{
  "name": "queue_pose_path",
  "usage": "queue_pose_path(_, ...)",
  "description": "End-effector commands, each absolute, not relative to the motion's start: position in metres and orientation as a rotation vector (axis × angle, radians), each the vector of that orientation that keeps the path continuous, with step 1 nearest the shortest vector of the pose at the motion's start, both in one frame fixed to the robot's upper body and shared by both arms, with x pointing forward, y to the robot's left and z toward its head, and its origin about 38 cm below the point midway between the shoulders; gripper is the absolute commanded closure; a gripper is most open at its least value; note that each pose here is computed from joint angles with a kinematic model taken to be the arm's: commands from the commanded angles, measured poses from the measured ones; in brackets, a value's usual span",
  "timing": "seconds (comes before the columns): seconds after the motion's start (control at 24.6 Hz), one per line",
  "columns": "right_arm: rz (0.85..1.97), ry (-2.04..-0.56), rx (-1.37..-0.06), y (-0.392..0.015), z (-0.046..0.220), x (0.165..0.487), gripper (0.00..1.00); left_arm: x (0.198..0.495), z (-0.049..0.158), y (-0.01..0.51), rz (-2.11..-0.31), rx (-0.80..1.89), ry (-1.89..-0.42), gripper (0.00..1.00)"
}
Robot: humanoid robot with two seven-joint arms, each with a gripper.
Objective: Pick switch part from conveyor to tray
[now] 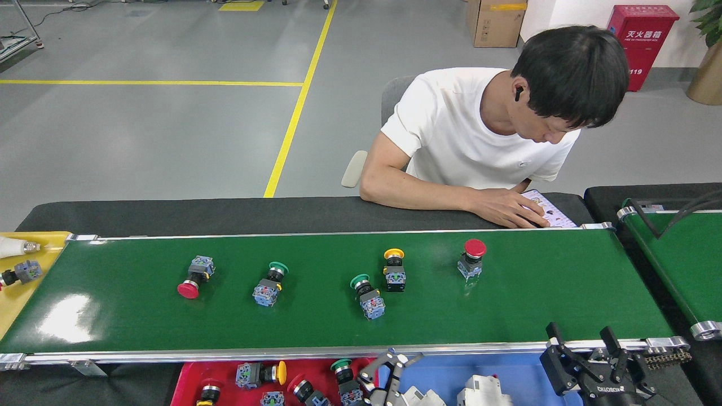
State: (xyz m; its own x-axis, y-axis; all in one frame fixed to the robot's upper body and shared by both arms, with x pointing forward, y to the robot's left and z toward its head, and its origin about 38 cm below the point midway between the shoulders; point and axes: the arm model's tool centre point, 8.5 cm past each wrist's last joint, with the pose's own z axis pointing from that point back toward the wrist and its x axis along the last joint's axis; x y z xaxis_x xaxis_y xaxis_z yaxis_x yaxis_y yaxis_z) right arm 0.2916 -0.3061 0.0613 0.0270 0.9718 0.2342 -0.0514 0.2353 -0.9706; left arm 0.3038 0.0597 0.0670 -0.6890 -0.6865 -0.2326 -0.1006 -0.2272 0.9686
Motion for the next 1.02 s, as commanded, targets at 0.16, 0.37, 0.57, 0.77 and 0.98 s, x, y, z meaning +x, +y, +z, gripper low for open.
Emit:
queue_pose_path(0.16, 1.042, -1.311, -1.028, -0.293, 0.078, 0.31, 0.03, 0.317, 0.067, 0.214, -1.574, 1.055, -1.406, 0.0)
queue_pose_path(0.37, 1.141, -1.309, -0.979, -0.203, 0.071, 0.353, 0.04, 0.286, 0.05, 0.306, -1.401, 1.123, -1.173, 0.0)
queue_pose_path(0.57, 1.219, -1.229, -0.968, -0.157, 0.059, 0.411, 0.04, 0.277, 0.047, 0.326, -1.372, 1.148, -1.112, 0.0)
queue_pose_path(0.77, 1.309, -1.211, -0.946, -0.12, 0.056, 0.444, 0.04, 0.325, 0.044, 0.312, -1.415, 1.19, -1.072, 0.0)
queue_pose_path(0.98, 1.367, -1.231, -0.905, -0.098, 0.053, 0.449, 0.6, 0.385, 0.038, 0.298, -1.431, 1.158, -1.072, 0.0)
